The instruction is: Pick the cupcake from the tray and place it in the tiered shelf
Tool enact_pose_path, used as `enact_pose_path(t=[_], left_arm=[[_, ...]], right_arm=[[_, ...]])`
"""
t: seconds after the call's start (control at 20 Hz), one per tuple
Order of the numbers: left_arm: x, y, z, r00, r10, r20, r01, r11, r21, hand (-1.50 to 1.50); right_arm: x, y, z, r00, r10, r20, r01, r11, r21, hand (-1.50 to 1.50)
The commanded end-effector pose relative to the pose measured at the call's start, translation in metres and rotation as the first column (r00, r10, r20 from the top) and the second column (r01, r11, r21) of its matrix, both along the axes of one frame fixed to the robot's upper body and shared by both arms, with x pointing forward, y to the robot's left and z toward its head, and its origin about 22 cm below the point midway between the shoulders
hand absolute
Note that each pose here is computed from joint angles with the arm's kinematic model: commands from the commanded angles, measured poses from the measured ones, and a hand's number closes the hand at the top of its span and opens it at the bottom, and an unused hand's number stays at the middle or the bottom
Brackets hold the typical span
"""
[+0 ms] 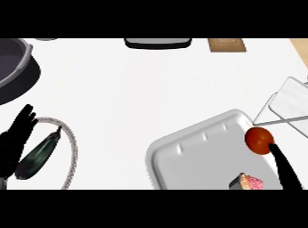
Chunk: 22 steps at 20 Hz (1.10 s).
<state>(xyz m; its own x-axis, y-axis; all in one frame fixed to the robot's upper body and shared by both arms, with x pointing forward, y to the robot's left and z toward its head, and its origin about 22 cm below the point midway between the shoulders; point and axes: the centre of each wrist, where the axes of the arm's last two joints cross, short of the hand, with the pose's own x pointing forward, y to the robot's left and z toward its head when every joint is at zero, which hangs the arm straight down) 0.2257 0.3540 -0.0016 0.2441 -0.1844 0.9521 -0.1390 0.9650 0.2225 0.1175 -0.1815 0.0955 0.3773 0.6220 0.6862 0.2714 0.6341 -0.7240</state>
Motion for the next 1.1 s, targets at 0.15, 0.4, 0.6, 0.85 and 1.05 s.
enact_pose_path(t=[0.15, 0.4, 0.6, 0.85, 1.05], left_arm=[[0.001, -0.012, -0.007, 0.999, -0.036, -0.003, 0.036, 0.999, -0.005, 0.00], [0.008, -0.004, 0.000, 0.999, -0.042, 0.007, 0.042, 0.999, -0.010, 0.00], [0.011, -0.013, -0.003, 0.999, -0.033, 0.013, 0.033, 0.999, -0.009, 0.00], [0.010, -0.007, 0.004, 0.999, -0.046, 0.008, 0.047, 0.999, -0.003, 0.00], [0.009, -0.009, 0.001, 1.000, -0.024, 0.010, 0.024, 1.000, 0.002, 0.00]], right_arm=[[-0.021, 0.011, 0.018, 0.904, 0.079, -0.421, -0.168, 0.970, -0.178, -1.50], [-0.021, 0.017, 0.038, 0.844, 0.050, -0.534, -0.225, 0.937, -0.268, -1.50], [-0.010, 0.023, 0.043, 0.820, 0.034, -0.571, -0.235, 0.930, -0.283, -1.50], [0.006, 0.040, 0.035, 0.796, 0.039, -0.604, -0.256, 0.926, -0.279, -1.50], [0.008, 0.022, 0.038, 0.786, 0.032, -0.617, -0.262, 0.922, -0.286, -1.50]])
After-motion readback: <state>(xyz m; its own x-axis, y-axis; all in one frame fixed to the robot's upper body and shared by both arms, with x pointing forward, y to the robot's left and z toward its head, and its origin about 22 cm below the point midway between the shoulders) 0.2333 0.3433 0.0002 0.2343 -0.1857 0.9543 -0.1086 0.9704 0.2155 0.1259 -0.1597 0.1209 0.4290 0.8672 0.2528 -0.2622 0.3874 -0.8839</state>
